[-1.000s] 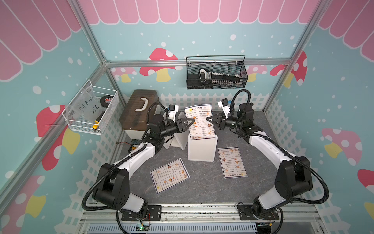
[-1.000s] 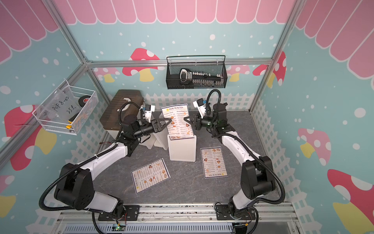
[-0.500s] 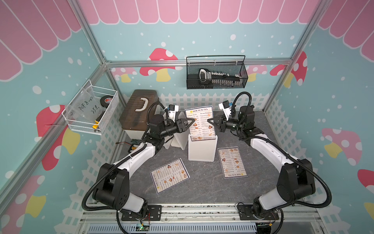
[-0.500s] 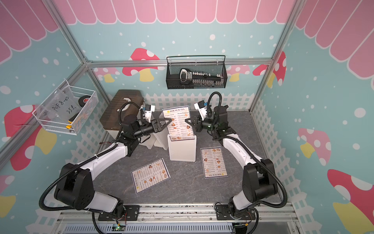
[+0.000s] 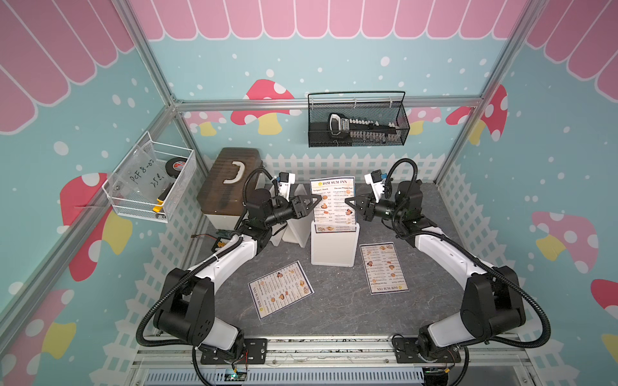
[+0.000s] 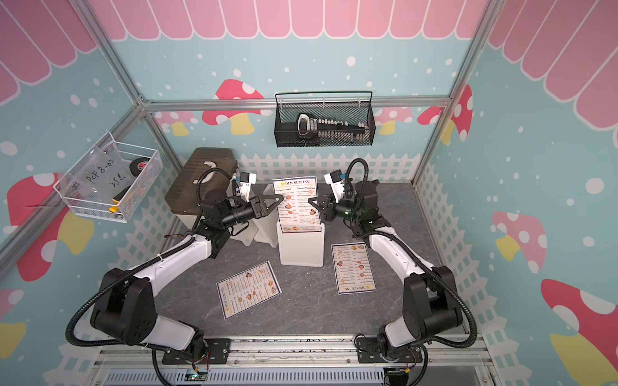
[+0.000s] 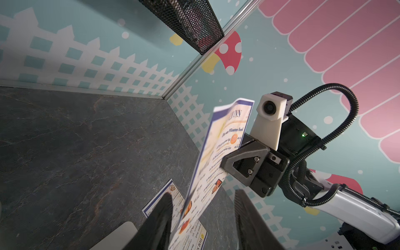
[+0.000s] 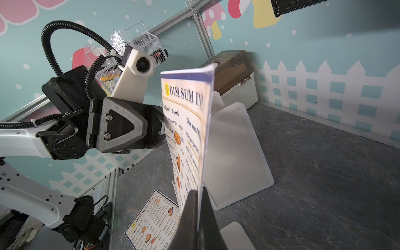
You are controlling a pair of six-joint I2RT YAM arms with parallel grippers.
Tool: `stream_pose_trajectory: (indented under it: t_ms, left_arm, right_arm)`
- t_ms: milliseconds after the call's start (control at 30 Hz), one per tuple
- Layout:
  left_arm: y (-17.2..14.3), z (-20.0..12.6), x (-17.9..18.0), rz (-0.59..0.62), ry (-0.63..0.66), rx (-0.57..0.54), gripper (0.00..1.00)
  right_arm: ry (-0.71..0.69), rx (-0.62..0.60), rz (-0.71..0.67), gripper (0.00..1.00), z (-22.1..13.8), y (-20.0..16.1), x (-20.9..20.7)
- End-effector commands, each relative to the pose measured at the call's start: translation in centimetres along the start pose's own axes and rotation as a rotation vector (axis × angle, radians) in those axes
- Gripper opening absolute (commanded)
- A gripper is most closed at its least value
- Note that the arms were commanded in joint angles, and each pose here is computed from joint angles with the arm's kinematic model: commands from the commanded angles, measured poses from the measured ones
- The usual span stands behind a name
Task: Insert the menus into the narrow rack
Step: Insert the menu into the narrow rack.
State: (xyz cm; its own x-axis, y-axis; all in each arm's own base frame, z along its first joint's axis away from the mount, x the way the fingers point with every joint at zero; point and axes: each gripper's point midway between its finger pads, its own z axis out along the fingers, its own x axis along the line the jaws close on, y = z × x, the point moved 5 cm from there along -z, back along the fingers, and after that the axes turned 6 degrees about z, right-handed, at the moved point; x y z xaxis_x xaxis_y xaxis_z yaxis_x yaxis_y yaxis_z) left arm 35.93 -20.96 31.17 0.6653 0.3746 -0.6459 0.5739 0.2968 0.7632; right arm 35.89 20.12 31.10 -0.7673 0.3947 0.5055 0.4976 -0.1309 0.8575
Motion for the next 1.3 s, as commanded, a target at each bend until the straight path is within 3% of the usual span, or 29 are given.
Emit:
stream_pose_trajectory:
  t_ms: [0,400,833,1267]
  left_arm:
    - [0.8,0.1,0.0,0.01,-0.005,-0.03,0.45]
    - [0.7,0.4,0.5,-0.002,-0.001,-0.028,0.34]
    - [0.7,0.5,0.5,0.0,-0.006,-0.024,0.15]
    - [0.5,0.5,0.4,-0.003,-0.011,-0.017,0.13]
  right_arm:
    - [0.027,-0.042,-0.025,0.0,-0.1,0.8,0.9]
    - [0.01,-0.032,-0.016,0.0,-0.4,-0.3,0.7]
    - [0.018,-0.03,-0.02,0.04,-0.4,-0.2,0.8]
    - [0.022,-0.034,-0.042,0.24,0.1,1.4,1.0]
